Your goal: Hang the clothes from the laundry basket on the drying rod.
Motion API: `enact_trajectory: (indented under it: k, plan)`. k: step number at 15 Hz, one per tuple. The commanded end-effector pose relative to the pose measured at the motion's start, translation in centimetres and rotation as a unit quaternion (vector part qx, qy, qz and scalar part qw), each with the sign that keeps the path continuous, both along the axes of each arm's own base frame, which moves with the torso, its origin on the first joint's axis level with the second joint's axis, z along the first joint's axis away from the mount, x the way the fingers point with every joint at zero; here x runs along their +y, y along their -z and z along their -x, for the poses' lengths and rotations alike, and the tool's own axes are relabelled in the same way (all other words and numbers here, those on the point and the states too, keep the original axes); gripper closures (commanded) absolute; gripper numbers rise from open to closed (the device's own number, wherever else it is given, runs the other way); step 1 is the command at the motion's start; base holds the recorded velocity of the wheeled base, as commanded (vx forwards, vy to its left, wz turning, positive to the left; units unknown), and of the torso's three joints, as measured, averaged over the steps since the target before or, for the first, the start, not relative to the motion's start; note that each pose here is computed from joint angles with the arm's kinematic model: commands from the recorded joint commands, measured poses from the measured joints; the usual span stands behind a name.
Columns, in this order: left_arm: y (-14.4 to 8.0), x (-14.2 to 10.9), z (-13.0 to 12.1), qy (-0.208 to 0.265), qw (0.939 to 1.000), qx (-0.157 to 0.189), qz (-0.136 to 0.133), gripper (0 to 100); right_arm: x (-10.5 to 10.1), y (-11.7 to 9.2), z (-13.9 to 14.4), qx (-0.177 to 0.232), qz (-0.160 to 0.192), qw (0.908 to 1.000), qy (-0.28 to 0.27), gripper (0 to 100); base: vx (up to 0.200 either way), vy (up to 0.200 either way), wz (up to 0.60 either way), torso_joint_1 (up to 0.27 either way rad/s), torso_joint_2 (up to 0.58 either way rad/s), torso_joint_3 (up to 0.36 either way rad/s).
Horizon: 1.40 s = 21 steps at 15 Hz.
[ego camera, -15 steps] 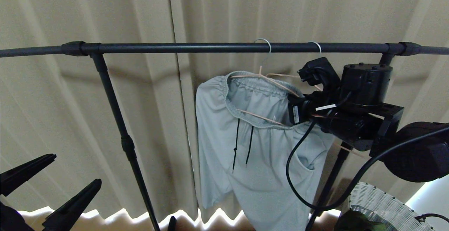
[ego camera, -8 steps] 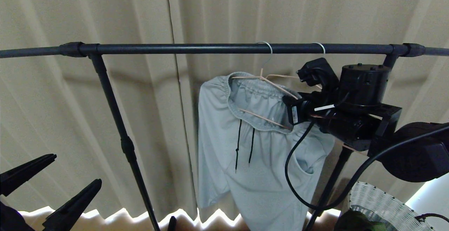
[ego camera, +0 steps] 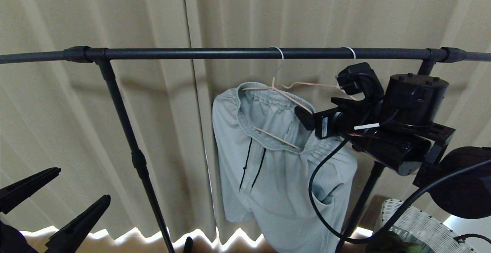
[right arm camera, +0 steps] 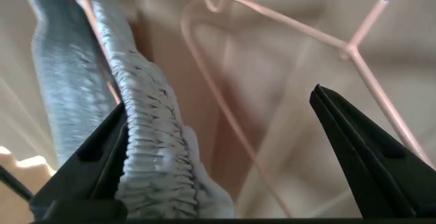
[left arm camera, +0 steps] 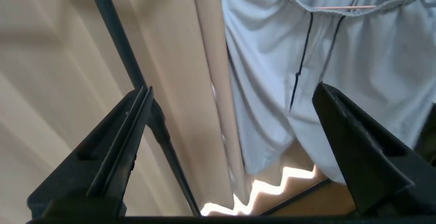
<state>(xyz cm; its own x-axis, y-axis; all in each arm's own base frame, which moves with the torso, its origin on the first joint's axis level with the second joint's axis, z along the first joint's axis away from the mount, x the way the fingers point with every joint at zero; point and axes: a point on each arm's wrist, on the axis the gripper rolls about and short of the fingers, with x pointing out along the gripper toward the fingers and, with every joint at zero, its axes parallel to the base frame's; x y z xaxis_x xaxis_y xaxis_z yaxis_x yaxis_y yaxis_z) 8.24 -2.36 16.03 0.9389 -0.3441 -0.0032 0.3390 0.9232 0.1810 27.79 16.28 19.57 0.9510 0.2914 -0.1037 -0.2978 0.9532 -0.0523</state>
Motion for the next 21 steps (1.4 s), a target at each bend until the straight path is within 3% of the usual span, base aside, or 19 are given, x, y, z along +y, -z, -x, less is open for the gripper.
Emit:
enact_trajectory:
  k: [1, 3, 5, 9, 14, 17, 19, 21]
  plan:
    - [0.0, 0.0, 0.0, 0.000, 1.0000, -0.002, 0.000, 0, -0.3, 0.1, 0.6, 0.001, 0.000, 1.0000, -0.004, 0, 0.000, 0.000, 0.00, 0.000, 0.00, 0.000]
    - [-0.1, 0.0, 0.0, 0.000, 1.0000, -0.002, 0.000, 0, -0.5, 0.1, 0.9, 0.002, -0.001, 0.9999, -0.011, 0, 0.000, 0.000, 0.00, 0.000, 0.00, 0.000]
    - [-0.1, 0.0, 0.0, 0.000, 1.0000, -0.003, 0.001, 0, -0.4, 0.2, 1.1, 0.003, -0.007, 0.9985, -0.053, 0, 0.000, 0.000, 0.00, 0.000, 0.00, 0.000]
    - [-0.1, 0.0, 0.0, -0.002, 1.0000, -0.001, 0.002, 0, -0.9, -0.5, 2.4, -0.054, -0.038, 0.9908, -0.118, 0, 0.000, 0.000, 0.00, 0.000, 0.00, 0.000]
    - [-0.1, 0.1, 0.0, -0.004, 1.0000, -0.001, 0.003, 0, -2.5, -1.2, 5.3, -0.066, -0.046, 0.9846, -0.155, 0, 0.000, 0.000, 0.00, 0.000, 0.00, 0.000]
    - [0.0, 0.1, 0.0, -0.008, 1.0000, 0.000, 0.004, 0, -4.7, -2.3, 7.8, -0.088, -0.053, 0.9846, -0.142, 0, 0.000, 0.000, 0.00, 0.000, 0.00, 0.000]
    - [0.1, 1.0, 0.0, -0.064, 0.9980, -0.002, 0.004, 0, -8.5, -2.4, 10.5, -0.104, -0.047, 0.9897, -0.087, 0, 0.000, 0.000, 0.00, 0.000, 0.00, 0.000]
    - [0.5, 2.3, 0.2, -0.138, 0.9905, 0.003, 0.003, 0, -11.6, -2.3, 13.2, -0.091, -0.036, 0.9947, -0.031, 0, 0.000, 0.000, 0.00, 0.000, 0.00, 0.000]
